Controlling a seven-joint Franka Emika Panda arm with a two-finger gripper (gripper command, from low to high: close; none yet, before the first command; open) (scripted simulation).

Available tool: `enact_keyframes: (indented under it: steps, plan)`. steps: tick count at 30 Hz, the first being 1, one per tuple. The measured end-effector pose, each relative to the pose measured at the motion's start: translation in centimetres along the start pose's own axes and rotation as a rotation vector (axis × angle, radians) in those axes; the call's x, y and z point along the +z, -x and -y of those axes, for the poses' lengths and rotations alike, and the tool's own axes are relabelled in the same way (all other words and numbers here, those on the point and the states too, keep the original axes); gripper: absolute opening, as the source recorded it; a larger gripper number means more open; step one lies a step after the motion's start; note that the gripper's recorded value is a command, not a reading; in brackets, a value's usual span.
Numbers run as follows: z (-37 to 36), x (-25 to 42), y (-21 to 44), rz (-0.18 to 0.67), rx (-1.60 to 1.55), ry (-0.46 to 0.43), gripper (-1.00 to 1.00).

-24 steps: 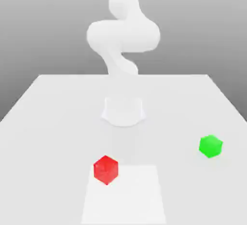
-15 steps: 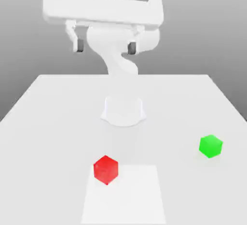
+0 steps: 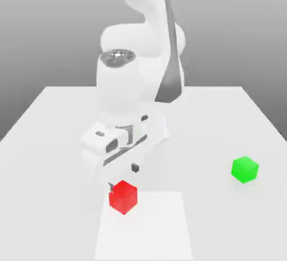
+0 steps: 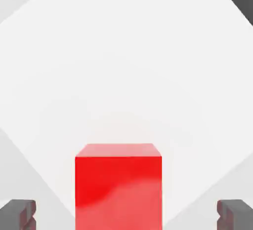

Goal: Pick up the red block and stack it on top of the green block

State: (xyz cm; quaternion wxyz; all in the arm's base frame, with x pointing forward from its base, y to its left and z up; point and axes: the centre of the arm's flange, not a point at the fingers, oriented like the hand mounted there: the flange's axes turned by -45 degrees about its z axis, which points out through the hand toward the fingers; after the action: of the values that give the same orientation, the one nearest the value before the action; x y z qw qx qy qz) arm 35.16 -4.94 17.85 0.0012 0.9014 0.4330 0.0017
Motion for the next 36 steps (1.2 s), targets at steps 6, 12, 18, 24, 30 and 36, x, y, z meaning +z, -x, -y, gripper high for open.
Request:
enact_keyframes:
  steps: [6,12,18,24,30,36]
  plan:
    - [0.2,3.3,0.2,0.003,0.003,-0.003,-1.00]
    - [0.2,2.6,0.2,0.003,0.002,-0.003,-1.00]
    - [0.2,-2.2,0.2,0.002,0.005,-0.005,-1.00]
    - [5.0,-3.9,-6.4,-0.002,-0.416,-0.008,-1.00]
    - [12.6,-4.9,-12.8,-0.006,-0.932,-0.009,-1.00]
    - [21.9,-6.0,-16.9,-0.006,-1.453,-0.009,-1.00]
